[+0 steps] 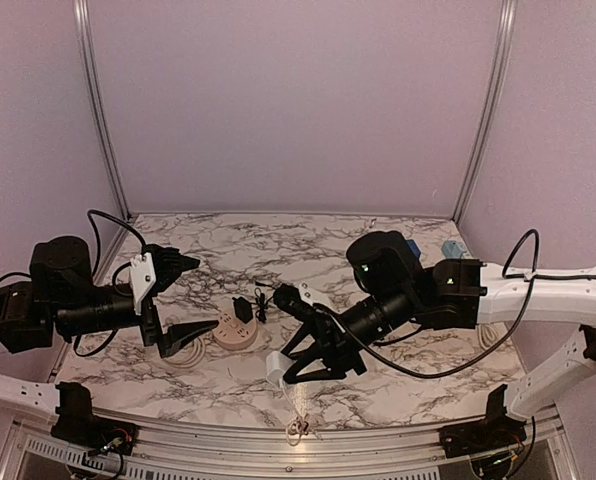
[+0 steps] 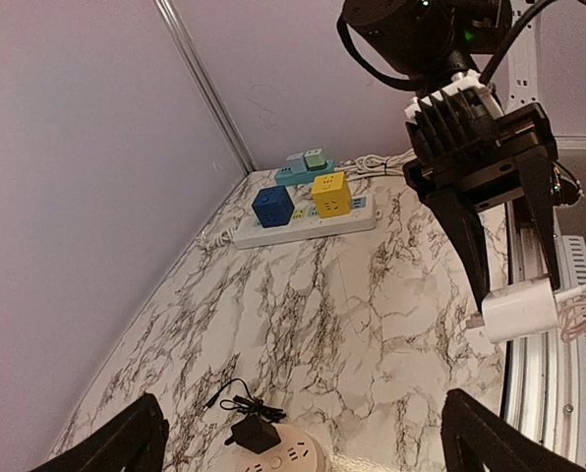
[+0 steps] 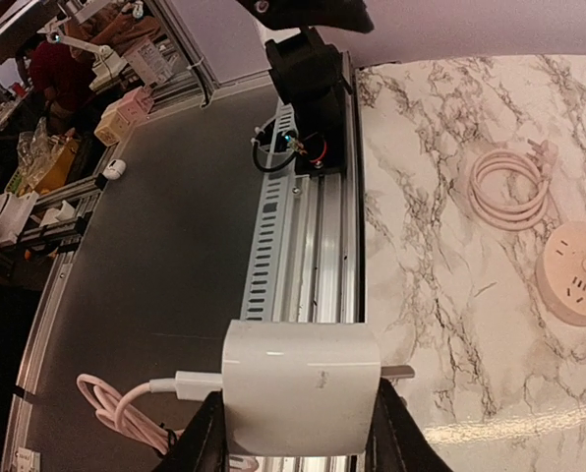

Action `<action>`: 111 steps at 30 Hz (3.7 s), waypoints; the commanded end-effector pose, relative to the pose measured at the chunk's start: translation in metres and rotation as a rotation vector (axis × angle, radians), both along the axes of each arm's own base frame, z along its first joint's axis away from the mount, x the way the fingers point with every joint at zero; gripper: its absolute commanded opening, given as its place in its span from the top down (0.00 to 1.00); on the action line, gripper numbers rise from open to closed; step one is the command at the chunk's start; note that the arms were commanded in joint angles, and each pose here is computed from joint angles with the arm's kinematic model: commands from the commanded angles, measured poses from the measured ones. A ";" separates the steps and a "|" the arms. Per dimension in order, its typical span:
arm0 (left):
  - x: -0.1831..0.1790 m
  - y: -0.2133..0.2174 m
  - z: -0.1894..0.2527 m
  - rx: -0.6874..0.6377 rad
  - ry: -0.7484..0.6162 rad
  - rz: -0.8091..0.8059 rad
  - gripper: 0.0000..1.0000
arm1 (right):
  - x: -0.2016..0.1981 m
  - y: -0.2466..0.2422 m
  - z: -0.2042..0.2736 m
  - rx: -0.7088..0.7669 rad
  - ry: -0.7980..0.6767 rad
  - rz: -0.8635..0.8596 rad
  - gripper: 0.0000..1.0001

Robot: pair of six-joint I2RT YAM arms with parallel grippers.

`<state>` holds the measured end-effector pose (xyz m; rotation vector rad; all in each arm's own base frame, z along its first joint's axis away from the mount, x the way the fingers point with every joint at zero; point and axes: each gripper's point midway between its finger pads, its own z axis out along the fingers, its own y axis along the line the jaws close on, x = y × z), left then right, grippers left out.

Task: Insert the plug
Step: Pass from the right arm to the left, then pass from the left arm to the right

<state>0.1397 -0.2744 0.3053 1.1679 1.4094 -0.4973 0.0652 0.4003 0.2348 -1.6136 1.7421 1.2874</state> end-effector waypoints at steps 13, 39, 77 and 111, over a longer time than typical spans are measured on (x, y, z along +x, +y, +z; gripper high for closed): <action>-0.085 -0.048 -0.010 0.193 -0.192 -0.448 0.01 | -0.043 0.006 0.056 0.229 0.051 0.292 1.00; -0.136 -0.091 -0.022 0.257 -0.280 -0.578 0.27 | -0.062 0.009 0.064 0.292 0.195 0.450 1.00; -0.151 -0.102 -0.019 0.187 -0.209 -0.625 1.00 | -0.049 0.022 0.047 0.217 0.134 0.395 0.58; -0.092 -0.072 -0.032 -0.034 0.218 -0.162 1.00 | -0.006 -0.017 0.102 0.208 -0.273 0.053 0.41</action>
